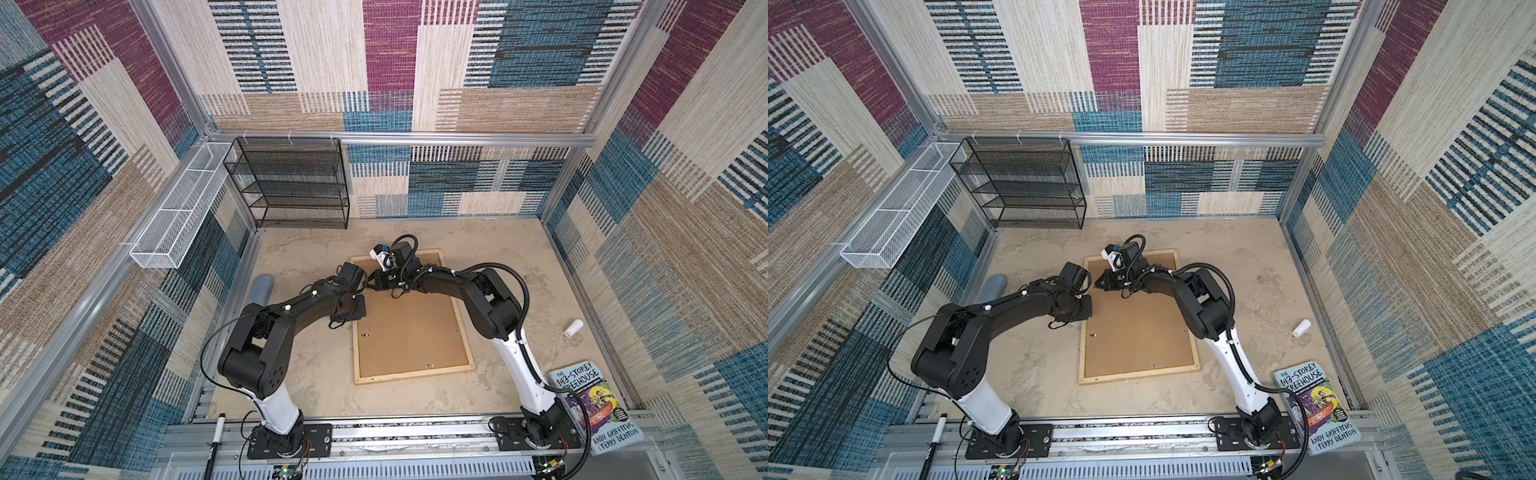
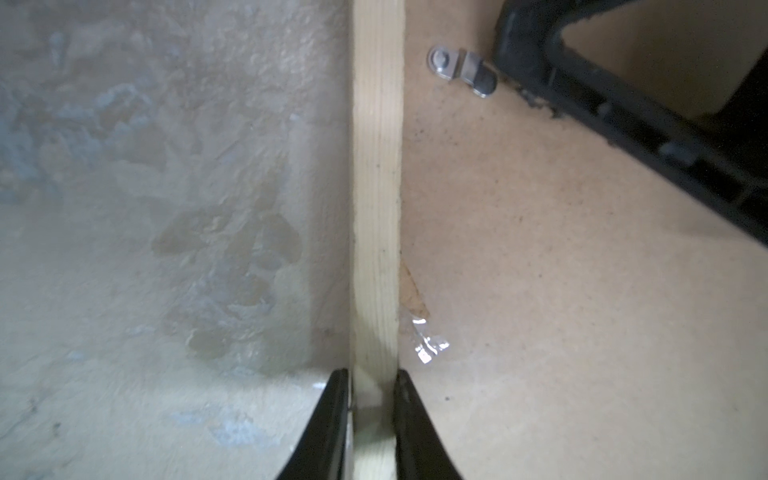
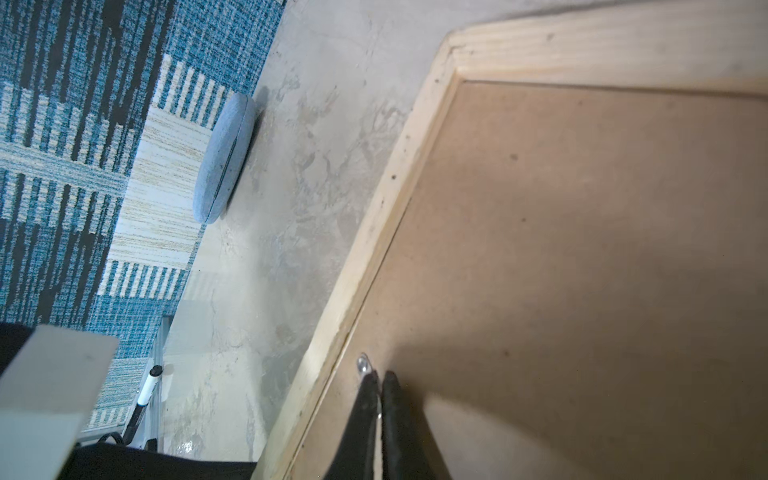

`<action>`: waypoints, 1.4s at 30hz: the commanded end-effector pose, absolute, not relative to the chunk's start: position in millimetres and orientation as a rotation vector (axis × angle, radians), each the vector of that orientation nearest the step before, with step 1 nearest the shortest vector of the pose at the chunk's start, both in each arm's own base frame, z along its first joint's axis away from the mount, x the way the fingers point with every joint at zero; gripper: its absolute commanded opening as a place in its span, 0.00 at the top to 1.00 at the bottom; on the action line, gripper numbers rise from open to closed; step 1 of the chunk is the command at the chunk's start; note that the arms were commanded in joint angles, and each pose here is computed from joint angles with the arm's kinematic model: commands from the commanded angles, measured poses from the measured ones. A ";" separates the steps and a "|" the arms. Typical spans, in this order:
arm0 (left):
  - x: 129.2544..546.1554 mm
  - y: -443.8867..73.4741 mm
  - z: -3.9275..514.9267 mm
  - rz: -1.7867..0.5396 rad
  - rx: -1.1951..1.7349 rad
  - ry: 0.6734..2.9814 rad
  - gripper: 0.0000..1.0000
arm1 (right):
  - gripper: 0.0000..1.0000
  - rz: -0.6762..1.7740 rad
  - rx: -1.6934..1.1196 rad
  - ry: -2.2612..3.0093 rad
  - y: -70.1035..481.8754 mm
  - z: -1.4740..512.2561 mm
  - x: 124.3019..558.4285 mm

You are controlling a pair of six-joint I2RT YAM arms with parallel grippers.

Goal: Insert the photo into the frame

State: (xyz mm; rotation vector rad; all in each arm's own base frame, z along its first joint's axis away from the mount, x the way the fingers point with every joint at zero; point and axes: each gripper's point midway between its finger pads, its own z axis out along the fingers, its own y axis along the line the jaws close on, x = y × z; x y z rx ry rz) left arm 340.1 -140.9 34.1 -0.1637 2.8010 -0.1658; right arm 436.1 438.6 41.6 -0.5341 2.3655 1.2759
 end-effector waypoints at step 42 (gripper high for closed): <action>345.5 -139.4 29.0 -0.192 -0.117 2.791 0.75 | 0.98 1.148 -0.358 2.483 429.3 14.2 414.2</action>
